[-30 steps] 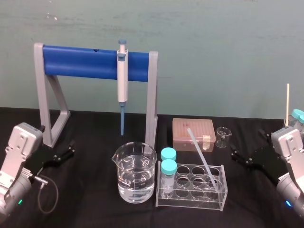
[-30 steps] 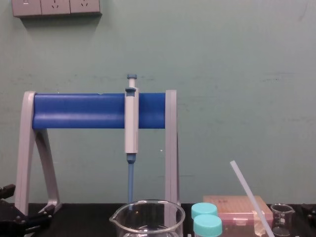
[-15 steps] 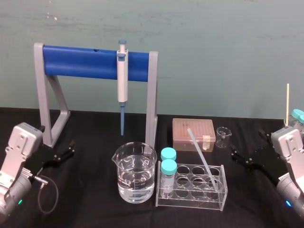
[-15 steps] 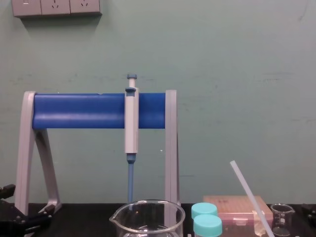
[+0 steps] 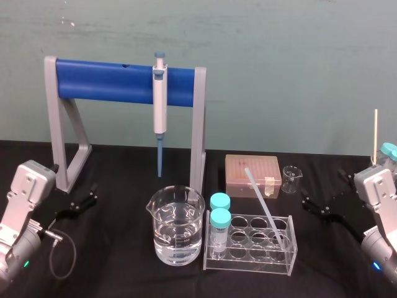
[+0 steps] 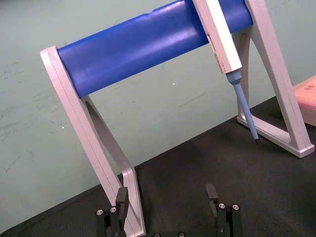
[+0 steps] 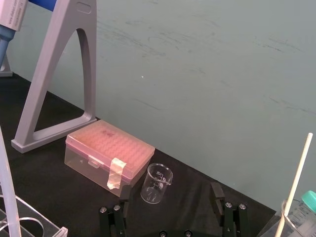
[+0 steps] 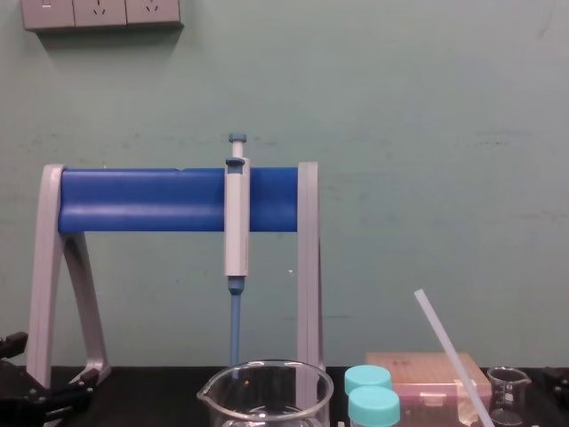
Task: Pick up the stirring rod with one hand, then place it down.
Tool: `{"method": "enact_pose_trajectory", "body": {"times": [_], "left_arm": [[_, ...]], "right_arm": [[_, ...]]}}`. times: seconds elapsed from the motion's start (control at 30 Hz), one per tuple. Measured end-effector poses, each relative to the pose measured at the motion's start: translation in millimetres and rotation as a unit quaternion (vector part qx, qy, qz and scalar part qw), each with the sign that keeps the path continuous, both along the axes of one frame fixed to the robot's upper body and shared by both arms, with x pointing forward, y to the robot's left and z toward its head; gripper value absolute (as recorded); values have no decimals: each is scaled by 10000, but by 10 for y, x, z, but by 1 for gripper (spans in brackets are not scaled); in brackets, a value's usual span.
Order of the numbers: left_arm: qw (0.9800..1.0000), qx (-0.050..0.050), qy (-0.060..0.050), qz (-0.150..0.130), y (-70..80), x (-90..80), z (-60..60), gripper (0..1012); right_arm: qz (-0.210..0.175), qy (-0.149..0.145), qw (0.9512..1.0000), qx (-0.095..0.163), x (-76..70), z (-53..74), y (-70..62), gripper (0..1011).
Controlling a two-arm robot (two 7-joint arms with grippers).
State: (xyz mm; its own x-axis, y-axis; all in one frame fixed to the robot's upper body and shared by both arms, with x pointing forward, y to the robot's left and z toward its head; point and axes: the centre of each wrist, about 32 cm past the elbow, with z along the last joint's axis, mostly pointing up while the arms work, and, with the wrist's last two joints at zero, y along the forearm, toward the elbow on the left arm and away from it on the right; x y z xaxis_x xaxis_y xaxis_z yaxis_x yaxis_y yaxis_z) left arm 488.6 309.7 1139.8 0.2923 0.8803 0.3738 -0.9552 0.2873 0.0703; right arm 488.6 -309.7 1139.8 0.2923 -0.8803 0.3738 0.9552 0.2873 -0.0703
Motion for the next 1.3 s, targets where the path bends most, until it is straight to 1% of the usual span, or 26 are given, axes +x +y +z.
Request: {"method": "enact_pose_trajectory", "body": {"times": [0.5,0.63,0.73,0.87,0.97,1.07,1.13,1.17,1.2,1.23,1.27,1.3], "left_arm": [[10000,0,0,0,0,0,0,1000],[10000,0,-1,0,0,0,0,1000],[10000,0,0,0,0,0,0,1000],[10000,0,0,0,0,0,0,1000],[10000,0,0,0,0,0,0,1000],[10000,0,0,0,0,0,0,1000],[10000,0,0,0,0,0,0,1000],[10000,0,0,0,0,0,0,1000],[10000,0,0,0,0,0,0,1000],[10000,0,0,0,0,0,0,1000],[10000,0,0,0,0,0,0,1000],[10000,0,0,0,0,0,0,1000]], "right_arm": [[0,-6,10000,-6,0,0,0,1003],[7,-219,9997,-66,-22,4,11,1003],[20,-458,9989,-9,-42,22,20,1003],[39,-611,9981,47,-55,33,34,1003],[136,-829,9964,108,-73,55,53,1003],[231,-947,9952,134,-82,69,69,1003],[381,-1084,9933,135,-90,82,84,1003],[489,-1199,9915,100,-99,84,97,1003],[489,-1199,9915,100,-99,84,97,1003],[623,-1308,9894,62,-110,83,111,1003],[699,-1357,9883,43,-115,82,117,1003],[855,-1435,9860,14,-125,82,131,1003]]}}
